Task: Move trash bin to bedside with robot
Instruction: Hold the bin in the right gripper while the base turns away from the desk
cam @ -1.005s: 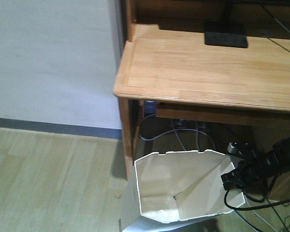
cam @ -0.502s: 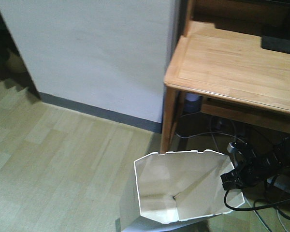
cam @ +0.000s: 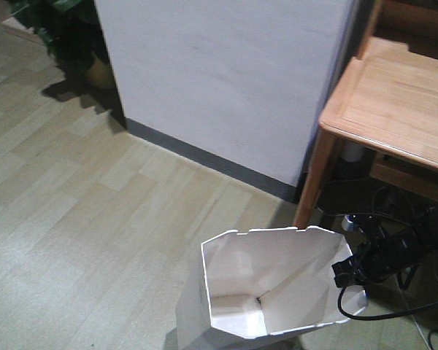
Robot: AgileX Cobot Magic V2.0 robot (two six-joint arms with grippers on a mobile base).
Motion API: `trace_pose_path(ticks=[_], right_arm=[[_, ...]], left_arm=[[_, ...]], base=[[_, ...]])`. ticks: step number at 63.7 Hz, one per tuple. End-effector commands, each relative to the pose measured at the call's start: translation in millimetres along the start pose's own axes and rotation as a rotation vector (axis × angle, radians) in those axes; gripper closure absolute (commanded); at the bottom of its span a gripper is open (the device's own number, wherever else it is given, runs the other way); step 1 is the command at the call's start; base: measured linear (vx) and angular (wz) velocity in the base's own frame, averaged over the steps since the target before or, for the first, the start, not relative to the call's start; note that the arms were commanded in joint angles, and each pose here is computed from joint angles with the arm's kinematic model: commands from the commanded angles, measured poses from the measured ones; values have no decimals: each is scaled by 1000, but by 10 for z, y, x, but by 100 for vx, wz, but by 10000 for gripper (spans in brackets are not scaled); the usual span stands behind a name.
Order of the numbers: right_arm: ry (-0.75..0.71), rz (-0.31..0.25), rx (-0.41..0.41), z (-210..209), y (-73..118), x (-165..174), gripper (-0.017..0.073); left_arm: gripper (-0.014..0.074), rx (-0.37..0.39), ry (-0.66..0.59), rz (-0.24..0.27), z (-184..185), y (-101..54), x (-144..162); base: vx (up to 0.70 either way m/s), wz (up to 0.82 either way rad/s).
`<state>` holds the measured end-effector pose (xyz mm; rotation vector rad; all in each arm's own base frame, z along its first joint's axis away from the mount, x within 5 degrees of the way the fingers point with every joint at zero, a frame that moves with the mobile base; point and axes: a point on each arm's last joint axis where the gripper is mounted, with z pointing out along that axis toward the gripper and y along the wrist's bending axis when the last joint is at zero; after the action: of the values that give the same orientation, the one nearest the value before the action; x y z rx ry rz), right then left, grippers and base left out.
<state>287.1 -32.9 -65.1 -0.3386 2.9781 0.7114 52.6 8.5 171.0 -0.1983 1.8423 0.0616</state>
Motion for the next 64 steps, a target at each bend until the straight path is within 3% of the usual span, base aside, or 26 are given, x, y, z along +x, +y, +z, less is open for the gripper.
trace_pose_path(ticks=[1, 64], right_arm=[[-81, -29, -184, -231, 224, -168, 564], [-81, -29, -184, -231, 224, -168, 564]], left_arm=[[600, 11, -76, -6, -8, -8, -54], [600, 11, -76, -6, -8, -8, -54]], base=[[-3, 36], [7, 46]])
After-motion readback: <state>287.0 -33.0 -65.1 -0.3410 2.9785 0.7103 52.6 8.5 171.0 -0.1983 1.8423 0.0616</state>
